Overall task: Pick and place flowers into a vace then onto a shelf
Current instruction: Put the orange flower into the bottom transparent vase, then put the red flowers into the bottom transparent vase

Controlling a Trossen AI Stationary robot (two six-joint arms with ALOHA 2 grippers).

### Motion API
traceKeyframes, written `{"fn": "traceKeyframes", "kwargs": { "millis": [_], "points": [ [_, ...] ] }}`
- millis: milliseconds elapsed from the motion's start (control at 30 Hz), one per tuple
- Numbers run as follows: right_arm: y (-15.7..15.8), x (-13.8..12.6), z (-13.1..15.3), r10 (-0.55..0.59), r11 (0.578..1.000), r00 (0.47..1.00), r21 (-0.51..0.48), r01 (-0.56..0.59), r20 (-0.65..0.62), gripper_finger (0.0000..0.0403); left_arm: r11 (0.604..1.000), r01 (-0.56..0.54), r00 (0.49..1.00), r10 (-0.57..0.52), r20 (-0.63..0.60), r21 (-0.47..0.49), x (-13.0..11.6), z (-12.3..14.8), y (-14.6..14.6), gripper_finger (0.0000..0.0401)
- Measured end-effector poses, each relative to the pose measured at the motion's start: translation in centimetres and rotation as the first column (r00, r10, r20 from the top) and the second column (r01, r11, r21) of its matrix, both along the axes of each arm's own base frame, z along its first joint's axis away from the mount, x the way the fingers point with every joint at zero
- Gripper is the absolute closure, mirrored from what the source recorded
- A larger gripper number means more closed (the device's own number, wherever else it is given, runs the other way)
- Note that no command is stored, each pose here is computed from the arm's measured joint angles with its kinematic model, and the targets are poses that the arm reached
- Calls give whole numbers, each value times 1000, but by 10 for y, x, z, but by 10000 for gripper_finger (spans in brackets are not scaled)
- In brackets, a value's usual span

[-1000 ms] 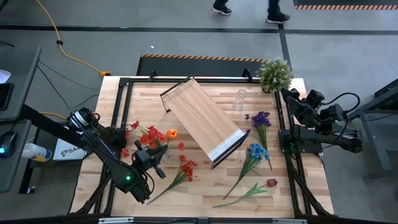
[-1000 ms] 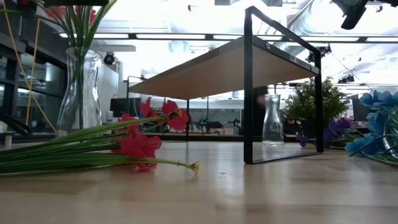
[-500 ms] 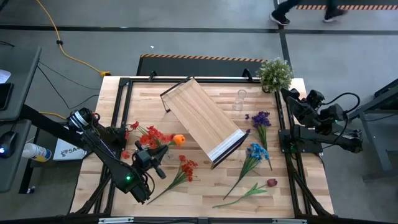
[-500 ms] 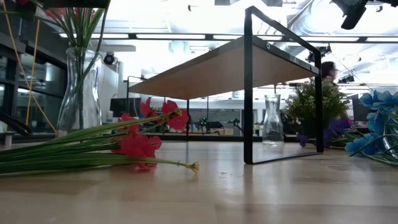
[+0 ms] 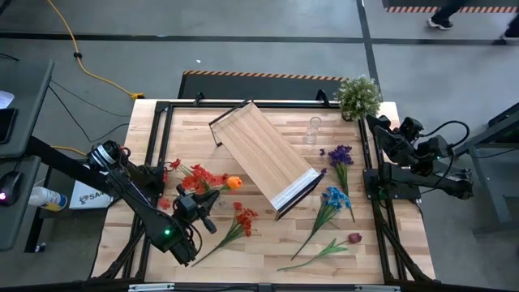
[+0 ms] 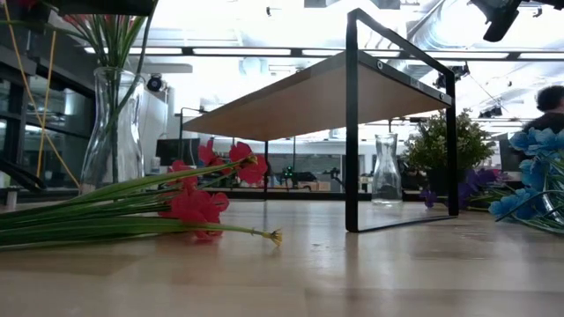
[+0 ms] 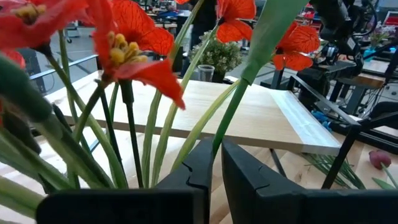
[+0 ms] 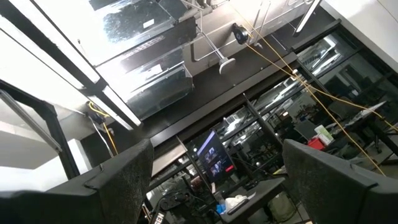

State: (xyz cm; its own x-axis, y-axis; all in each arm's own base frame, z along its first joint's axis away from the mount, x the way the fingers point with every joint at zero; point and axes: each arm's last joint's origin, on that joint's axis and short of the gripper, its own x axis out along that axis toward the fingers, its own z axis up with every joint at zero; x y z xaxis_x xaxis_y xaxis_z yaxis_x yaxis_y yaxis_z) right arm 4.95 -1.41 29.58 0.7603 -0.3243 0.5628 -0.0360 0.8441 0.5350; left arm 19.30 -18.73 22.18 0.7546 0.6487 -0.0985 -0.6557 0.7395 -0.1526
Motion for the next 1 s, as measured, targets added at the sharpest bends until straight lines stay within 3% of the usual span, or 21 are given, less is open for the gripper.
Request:
{"fn": "traceKeyframes", "kwargs": {
  "millis": [333,733,1000],
  "points": [
    [0,0,0,0,1000,1000,0,0,0,59,999,-3,1000,3,9,-44,2,-1,-2,305],
    [0,0,0,0,1000,1000,0,0,1,59,997,-2,1000,5,30,-76,3,-1,-4,187],
    [0,0,0,0,1000,1000,0,0,0,59,994,29,998,-23,58,-107,0,5,-13,144]
  ]
}}
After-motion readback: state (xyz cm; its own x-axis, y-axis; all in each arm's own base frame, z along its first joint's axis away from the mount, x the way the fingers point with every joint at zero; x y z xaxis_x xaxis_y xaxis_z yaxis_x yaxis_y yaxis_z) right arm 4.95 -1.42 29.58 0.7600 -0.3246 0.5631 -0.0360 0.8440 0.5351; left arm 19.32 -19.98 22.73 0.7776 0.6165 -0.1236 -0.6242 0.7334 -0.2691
